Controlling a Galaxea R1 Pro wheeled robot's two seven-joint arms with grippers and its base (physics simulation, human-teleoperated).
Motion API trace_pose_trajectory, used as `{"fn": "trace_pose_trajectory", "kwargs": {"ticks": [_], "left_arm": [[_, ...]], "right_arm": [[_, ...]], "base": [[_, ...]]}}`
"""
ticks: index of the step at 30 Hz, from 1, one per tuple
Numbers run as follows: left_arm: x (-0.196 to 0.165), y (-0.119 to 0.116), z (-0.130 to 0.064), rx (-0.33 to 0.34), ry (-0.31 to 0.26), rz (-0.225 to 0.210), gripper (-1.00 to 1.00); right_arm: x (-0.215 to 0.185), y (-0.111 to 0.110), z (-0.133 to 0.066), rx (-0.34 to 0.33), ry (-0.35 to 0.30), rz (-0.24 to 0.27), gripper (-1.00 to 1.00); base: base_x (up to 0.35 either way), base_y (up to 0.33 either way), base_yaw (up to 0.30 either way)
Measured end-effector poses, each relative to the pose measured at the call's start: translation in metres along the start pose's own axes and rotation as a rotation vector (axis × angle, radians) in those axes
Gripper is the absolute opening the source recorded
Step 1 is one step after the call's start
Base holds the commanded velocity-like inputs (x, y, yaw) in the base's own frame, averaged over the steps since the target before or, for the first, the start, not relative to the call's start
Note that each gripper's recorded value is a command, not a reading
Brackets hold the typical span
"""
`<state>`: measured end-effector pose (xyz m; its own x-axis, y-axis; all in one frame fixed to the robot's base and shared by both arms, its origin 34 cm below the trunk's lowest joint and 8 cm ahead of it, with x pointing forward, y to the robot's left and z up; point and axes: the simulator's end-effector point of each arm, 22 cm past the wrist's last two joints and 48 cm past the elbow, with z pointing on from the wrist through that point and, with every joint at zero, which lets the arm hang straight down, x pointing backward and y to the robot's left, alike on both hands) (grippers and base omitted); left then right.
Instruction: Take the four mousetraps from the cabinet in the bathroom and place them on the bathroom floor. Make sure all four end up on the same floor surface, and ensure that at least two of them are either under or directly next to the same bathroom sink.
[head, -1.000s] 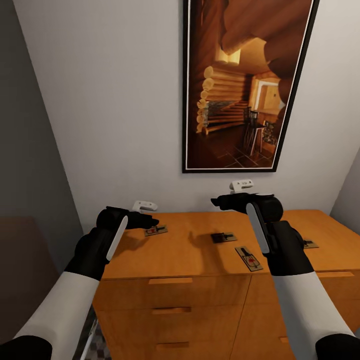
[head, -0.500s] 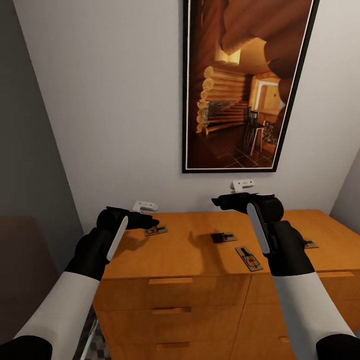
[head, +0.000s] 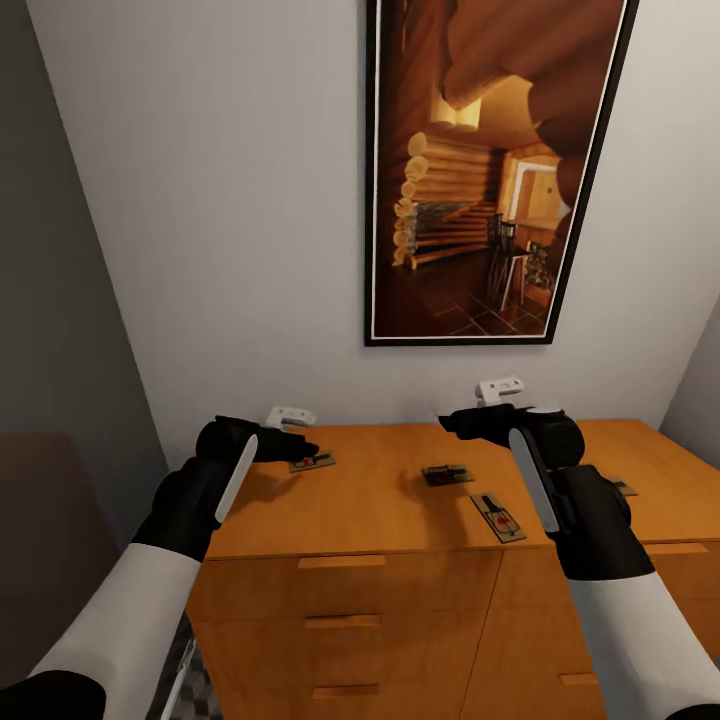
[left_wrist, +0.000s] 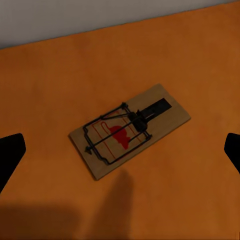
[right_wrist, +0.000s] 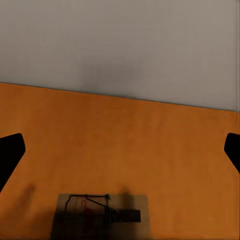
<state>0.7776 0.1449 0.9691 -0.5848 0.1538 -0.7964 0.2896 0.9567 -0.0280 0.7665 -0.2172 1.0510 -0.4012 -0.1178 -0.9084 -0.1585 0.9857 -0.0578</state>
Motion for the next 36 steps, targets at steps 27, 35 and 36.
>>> {"fn": "trace_pose_trajectory", "kwargs": {"ticks": [27,35,36], "left_arm": [[0.013,0.001,0.008,0.001,0.035,-0.007,1.00],[0.013,0.001,0.008,0.000,0.036,-0.007,1.00],[0.013,0.002,0.008,0.000,0.036,-0.007,1.00]], "right_arm": [[0.008,-0.005,0.000,0.007,0.011,-0.006,1.00],[0.008,-0.004,0.000,0.006,0.011,-0.007,1.00],[0.008,-0.004,0.000,0.005,0.011,-0.007,1.00]], "base": [[-0.125,-0.036,0.000],[-0.014,-0.004,0.000],[-0.006,-0.002,0.000]]}}
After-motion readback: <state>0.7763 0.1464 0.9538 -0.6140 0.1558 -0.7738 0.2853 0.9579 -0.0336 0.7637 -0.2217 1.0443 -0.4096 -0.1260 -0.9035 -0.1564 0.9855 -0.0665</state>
